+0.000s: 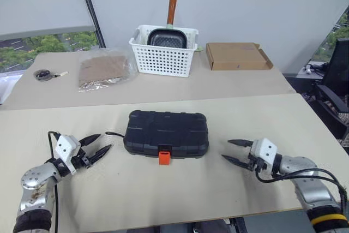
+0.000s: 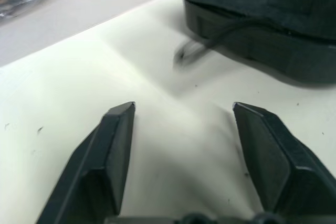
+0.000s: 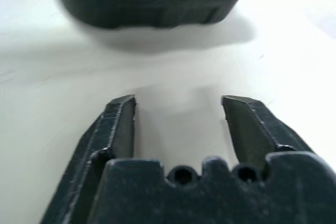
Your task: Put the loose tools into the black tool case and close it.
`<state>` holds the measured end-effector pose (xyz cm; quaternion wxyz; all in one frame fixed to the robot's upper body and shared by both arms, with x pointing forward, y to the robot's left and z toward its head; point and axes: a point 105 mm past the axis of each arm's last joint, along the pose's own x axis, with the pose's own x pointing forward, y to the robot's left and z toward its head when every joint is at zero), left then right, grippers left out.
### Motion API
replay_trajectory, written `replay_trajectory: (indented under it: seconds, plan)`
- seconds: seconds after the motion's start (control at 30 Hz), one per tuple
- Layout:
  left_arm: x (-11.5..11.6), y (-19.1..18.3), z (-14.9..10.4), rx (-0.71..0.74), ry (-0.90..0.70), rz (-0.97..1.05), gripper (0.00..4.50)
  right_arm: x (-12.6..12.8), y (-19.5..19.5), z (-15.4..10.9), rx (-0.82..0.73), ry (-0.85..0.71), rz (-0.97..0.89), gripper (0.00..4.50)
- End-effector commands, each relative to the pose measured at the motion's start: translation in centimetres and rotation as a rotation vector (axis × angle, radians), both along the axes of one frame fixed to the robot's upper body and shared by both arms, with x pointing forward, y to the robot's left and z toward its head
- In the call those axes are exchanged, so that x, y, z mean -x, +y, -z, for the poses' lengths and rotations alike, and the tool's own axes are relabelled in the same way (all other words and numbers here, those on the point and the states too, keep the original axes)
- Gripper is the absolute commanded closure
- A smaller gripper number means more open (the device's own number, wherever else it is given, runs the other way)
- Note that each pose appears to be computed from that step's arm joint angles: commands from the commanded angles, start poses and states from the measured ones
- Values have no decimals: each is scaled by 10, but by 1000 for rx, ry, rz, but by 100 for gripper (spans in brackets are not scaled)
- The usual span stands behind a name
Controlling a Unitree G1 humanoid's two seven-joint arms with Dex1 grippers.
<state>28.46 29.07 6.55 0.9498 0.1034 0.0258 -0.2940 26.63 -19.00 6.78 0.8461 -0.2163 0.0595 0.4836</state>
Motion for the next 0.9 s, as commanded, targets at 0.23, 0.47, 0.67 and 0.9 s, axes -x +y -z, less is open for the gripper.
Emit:
replay_trajectory:
  seconds: [0.23, 0.47, 0.67, 0.9]
  plan:
    - [-64, -14, -92, 204, -252, -58, 129, 31, 80, -25, -178, 338, -184, 148]
    - [-79, -85, -142, 282, -343, 182, 129, -26, 95, -30, -244, 214, 18, 148]
    - [-76, -146, -133, 252, -293, 373, 129, -90, 88, -43, -296, 32, 276, 148]
    - [-95, -176, -106, 86, -218, 370, 129, -118, 63, -52, -313, -99, 421, 148]
